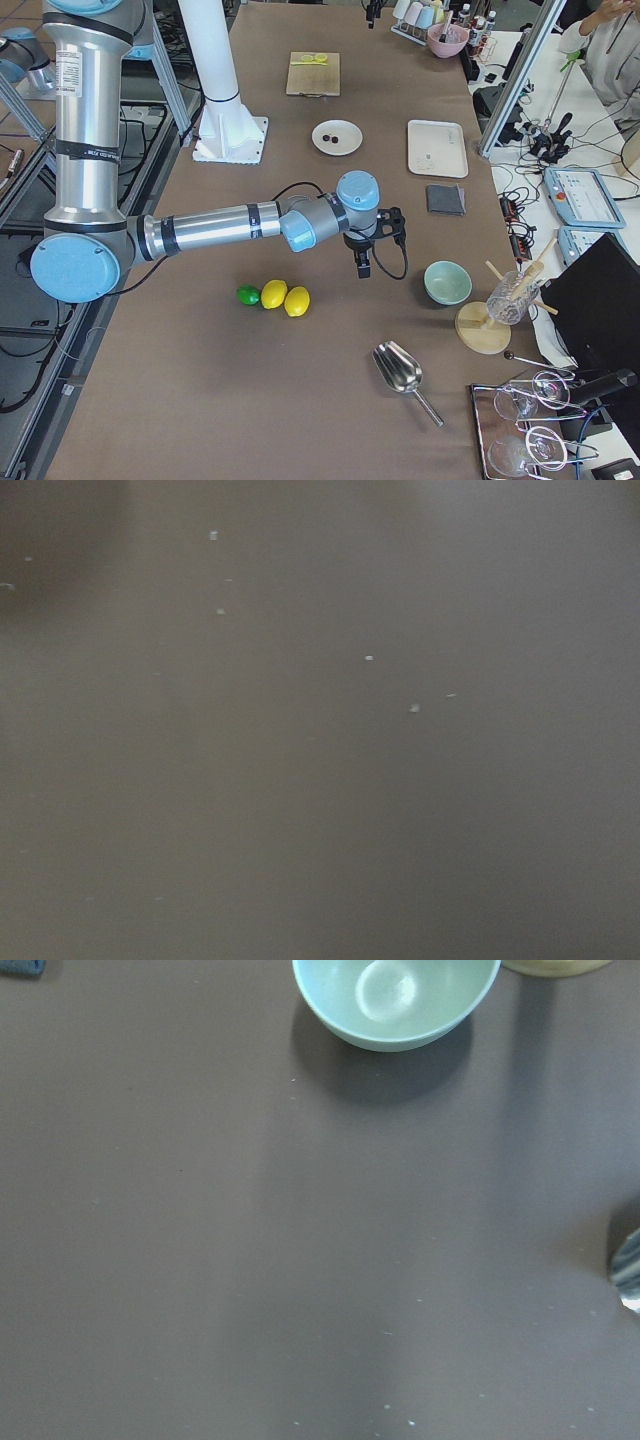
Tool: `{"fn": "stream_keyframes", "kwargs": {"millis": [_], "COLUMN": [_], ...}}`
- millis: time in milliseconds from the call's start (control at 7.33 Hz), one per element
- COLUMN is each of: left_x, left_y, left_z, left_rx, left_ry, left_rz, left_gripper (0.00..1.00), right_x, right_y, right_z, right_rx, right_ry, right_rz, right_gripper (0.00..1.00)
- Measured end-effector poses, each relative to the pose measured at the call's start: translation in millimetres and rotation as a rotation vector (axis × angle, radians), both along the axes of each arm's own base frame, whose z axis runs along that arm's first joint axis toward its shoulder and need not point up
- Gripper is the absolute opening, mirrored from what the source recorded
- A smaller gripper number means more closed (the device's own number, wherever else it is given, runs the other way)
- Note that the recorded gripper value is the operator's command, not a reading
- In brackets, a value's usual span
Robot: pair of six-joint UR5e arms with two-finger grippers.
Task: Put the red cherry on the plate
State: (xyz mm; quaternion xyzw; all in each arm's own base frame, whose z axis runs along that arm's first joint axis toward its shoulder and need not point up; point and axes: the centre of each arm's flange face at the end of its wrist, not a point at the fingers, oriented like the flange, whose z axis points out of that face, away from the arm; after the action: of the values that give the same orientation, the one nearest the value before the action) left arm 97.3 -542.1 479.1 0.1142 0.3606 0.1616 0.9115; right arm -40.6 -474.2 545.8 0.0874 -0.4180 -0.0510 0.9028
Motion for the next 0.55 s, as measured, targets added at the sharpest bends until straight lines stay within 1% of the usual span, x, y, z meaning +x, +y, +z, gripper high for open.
{"fn": "stream_keyframes", "kwargs": {"millis": [136,273,409,545], "left_x": [-39,-64,-94,-125], "left_y": [0,0,-1,1], "left_z": [43,81,120,147], "left_rx": [-0.012,-0.052,-0.111,-0.153], "left_ry": [0.015,0.036,0.046,0.054], "left_rz": [0.032,0.037,0.002,-0.047], "left_gripper": [0.97,0.97,0.97,0.97], "right_x": [25,47,64,75], "right_y": [2,5,9,13], "right_z": [10,20,28,36], "right_rx": [0.009,0.016,0.017,0.012], "right_ry": [0.022,0.041,0.056,0.066], "right_rz": [-0.015,-0.033,-0.052,-0.063], "right_gripper": [1.00,1.00,1.00,1.00]}}
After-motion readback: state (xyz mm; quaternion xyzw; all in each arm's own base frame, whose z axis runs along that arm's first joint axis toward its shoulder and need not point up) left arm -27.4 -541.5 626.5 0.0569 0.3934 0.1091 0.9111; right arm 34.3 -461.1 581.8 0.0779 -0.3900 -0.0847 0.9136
